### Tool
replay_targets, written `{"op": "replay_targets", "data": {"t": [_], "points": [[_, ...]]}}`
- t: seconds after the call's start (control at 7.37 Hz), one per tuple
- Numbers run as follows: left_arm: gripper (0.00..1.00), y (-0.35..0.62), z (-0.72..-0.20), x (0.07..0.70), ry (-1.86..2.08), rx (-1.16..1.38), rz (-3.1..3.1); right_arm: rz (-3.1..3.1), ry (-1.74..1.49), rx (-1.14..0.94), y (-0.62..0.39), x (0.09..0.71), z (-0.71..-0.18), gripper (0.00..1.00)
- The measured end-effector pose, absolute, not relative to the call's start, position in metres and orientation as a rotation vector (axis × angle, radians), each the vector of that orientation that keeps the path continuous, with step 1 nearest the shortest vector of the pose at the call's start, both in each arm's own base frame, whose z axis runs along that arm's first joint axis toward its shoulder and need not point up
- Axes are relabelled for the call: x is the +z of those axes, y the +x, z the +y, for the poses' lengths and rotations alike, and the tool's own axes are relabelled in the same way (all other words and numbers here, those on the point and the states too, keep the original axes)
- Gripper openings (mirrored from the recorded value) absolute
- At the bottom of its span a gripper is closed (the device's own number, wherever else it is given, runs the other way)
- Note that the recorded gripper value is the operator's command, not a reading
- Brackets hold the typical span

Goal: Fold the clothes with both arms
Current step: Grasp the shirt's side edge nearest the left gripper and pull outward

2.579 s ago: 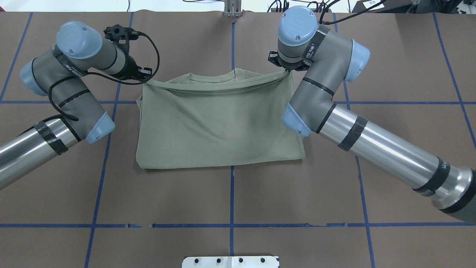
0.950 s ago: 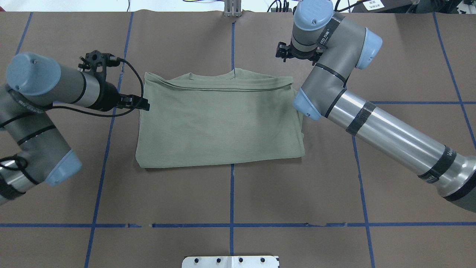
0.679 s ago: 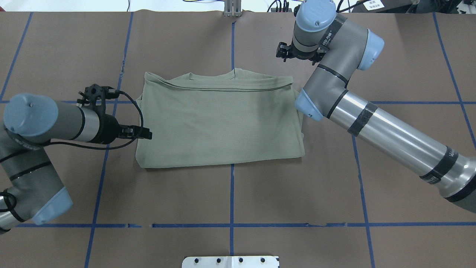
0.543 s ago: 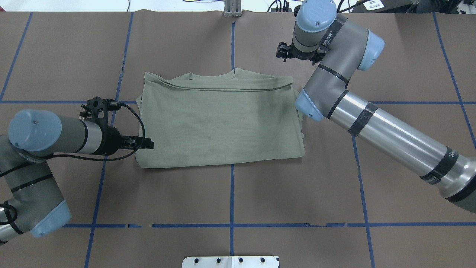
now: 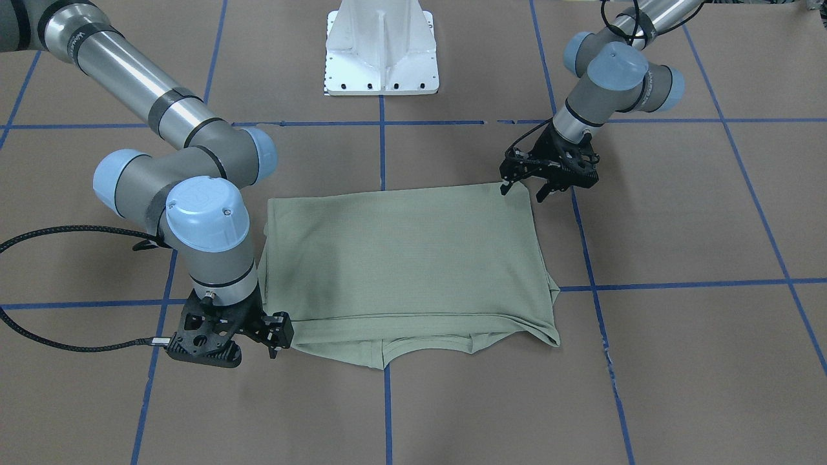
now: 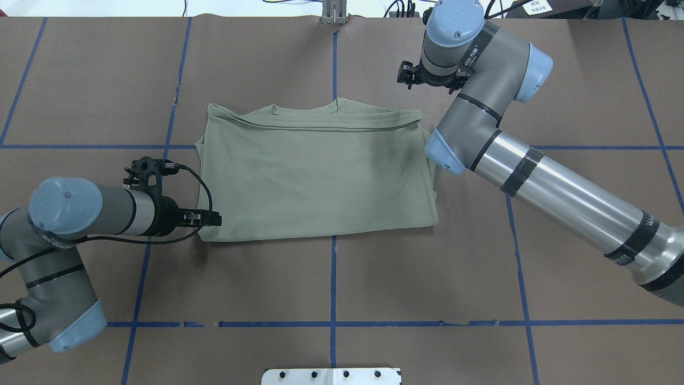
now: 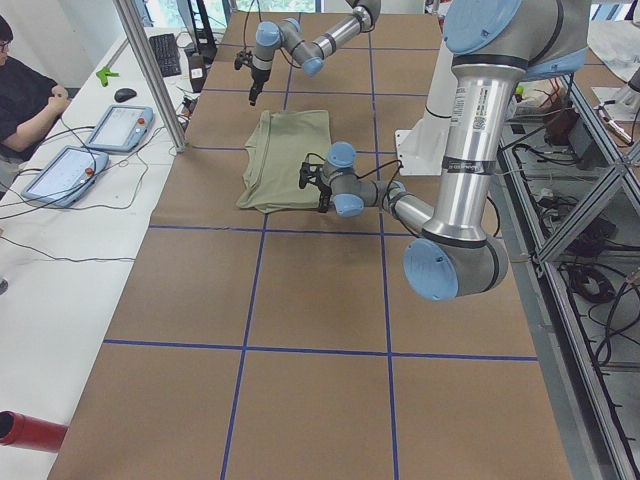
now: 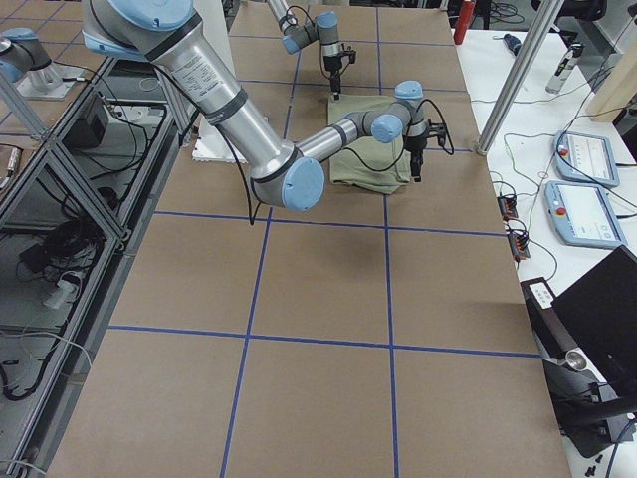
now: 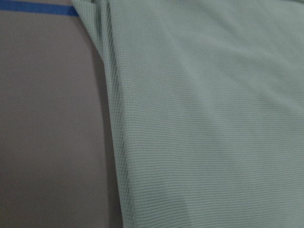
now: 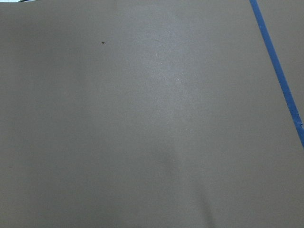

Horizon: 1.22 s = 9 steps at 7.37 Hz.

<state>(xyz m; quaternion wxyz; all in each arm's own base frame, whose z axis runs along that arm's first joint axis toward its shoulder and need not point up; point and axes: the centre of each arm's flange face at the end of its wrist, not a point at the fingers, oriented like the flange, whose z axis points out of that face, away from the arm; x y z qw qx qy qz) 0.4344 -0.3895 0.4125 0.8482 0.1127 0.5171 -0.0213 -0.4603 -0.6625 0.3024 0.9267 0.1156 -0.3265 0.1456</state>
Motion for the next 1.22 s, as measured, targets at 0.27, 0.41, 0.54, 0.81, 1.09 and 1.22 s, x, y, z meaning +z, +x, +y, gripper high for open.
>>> {"op": "replay_targets", "data": {"t": [0.27, 0.41, 0.54, 0.81, 1.09, 1.22], "points": [[0.00, 0.435, -0.390, 0.411, 0.234, -0.052, 1.094, -0.669, 0.237, 0.297, -0.460, 0.303, -0.662, 1.00], [0.00, 0.435, -0.390, 0.410, 0.234, -0.053, 1.095, -0.669, 0.237, 0.297, -0.461, 0.303, -0.662, 1.00], [0.00, 0.435, -0.390, 0.410, 0.235, -0.053, 1.095, -0.669, 0.236, 0.297, -0.461, 0.304, -0.662, 1.00], [0.00, 0.422, -0.391, 0.408, 0.251, -0.024, 1.096, -0.669, 0.236, 0.297, -0.461, 0.304, -0.662, 1.00], [0.00, 0.382, -0.428, 0.424, 0.351, 0.056, 1.025, -0.669, 0.236, 0.297, -0.462, 0.304, -0.661, 1.00], [0.00, 0.354, -0.468, 0.442, 0.413, 0.081, 0.945, -0.669, 0.236, 0.297, -0.462, 0.304, -0.661, 1.00]]}}
